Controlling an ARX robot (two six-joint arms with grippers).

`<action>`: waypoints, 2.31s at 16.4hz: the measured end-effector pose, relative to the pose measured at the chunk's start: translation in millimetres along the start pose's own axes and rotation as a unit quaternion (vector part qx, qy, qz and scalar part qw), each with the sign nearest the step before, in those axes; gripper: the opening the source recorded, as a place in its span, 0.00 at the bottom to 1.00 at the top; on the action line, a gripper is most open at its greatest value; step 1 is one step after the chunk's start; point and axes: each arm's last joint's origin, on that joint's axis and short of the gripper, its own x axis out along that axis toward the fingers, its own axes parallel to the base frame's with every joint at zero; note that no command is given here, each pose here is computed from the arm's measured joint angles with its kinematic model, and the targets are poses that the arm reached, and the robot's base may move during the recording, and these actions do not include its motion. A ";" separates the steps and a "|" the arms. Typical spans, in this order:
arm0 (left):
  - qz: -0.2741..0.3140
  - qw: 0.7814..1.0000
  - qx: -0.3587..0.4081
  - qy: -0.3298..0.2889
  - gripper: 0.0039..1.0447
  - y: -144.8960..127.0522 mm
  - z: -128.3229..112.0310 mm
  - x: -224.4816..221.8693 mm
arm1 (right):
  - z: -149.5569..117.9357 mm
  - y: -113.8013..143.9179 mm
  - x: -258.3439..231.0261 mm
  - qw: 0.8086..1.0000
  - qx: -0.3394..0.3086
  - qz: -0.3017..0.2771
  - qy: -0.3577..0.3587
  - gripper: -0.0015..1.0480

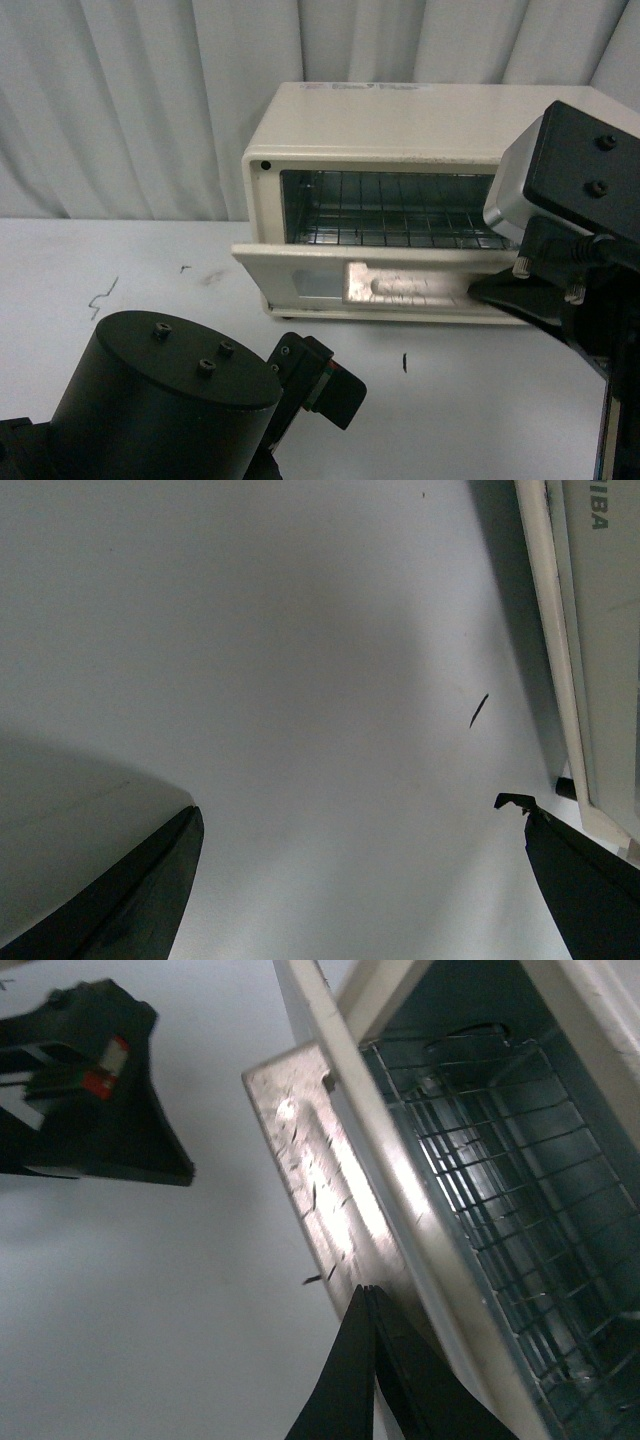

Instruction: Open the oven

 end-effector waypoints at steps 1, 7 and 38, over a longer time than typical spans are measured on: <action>0.000 1.000 0.000 0.000 0.94 0.0 0.0 0.0 | 3.3 1.4 -1.5 1.000 0.004 0.004 -0.003 0.02; 0.000 1.000 0.007 0.003 0.94 0.2 -1.1 -0.3 | 22.6 -9.0 -14.8 1.000 0.000 -0.014 -0.026 0.02; 0.000 1.000 0.007 0.004 0.94 0.3 -1.2 -0.3 | -26.6 29.7 -128.4 0.826 0.342 -0.429 -0.130 0.02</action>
